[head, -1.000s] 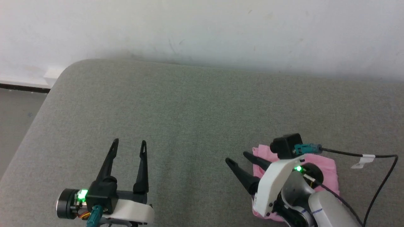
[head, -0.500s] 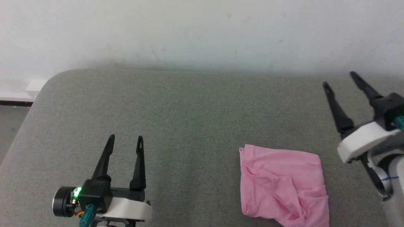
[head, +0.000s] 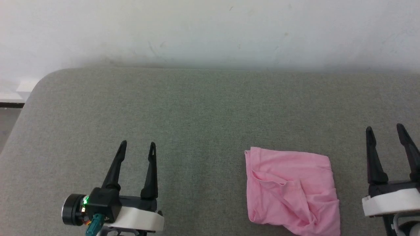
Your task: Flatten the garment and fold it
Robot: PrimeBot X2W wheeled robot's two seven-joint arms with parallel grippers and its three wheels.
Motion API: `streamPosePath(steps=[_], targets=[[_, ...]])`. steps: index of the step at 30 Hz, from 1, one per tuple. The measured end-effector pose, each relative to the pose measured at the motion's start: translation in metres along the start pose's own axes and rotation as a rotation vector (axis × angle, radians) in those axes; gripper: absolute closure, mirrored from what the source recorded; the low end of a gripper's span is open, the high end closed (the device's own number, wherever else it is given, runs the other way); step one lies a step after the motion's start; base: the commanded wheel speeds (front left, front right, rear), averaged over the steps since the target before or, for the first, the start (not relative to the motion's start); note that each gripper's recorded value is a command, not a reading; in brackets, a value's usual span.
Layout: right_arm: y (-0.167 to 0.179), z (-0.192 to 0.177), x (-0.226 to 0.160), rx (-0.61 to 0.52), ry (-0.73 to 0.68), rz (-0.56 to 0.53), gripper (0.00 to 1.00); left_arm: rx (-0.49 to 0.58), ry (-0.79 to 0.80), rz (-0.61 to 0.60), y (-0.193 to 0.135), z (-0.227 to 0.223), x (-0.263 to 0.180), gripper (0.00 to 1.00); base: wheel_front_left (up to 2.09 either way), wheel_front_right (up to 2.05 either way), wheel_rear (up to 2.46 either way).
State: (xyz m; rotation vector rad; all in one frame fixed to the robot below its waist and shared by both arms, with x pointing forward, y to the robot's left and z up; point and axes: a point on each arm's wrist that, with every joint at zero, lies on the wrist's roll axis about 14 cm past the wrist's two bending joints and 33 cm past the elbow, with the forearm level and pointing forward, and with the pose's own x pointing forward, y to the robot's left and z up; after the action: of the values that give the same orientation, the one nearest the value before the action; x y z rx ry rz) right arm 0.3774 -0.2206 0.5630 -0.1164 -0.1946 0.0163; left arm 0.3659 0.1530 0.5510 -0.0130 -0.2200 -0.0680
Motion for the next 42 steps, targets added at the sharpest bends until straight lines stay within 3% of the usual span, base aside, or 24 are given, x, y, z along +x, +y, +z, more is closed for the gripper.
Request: streamPosePath(steps=[18, 23, 32, 38, 41, 42], targets=[[0.013, -0.023, -0.009, 0.047, 0.088, 0.004, 0.0, -0.011, 0.032, -0.003, -0.001, -0.009, -0.006, 0.0, 0.0, 0.0, 0.0], [0.023, -0.059, -0.012, 0.084, 0.314, 0.065, 0.0, -0.013, 0.049, -0.001, 0.0, -0.015, -0.004, 0.0, 0.0, 0.0, 0.0], [0.051, -0.141, -0.065, 0.264, 0.91, 0.17, 0.0, -0.014, 0.069, 0.003, 0.002, -0.023, 0.0, 0.0, 0.0, 0.0, 0.0], [0.077, -0.157, -0.077, 0.344, 1.042, 0.239, 0.0, -0.009, 0.091, 0.019, 0.007, -0.03, -0.001, 0.0, 0.0, 0.0, 0.0], [0.088, -0.163, -0.078, 0.328, 1.073, 0.283, 0.0, -0.006, 0.086, 0.024, 0.009, -0.029, 0.002, 0.0, 0.0, 0.0, 0.0], [0.089, -0.164, -0.078, 0.321, 1.079, 0.292, 0.4, -0.005, 0.088, 0.024, 0.01, -0.03, 0.002, 0.0, 0.0, 0.0, 0.0]])
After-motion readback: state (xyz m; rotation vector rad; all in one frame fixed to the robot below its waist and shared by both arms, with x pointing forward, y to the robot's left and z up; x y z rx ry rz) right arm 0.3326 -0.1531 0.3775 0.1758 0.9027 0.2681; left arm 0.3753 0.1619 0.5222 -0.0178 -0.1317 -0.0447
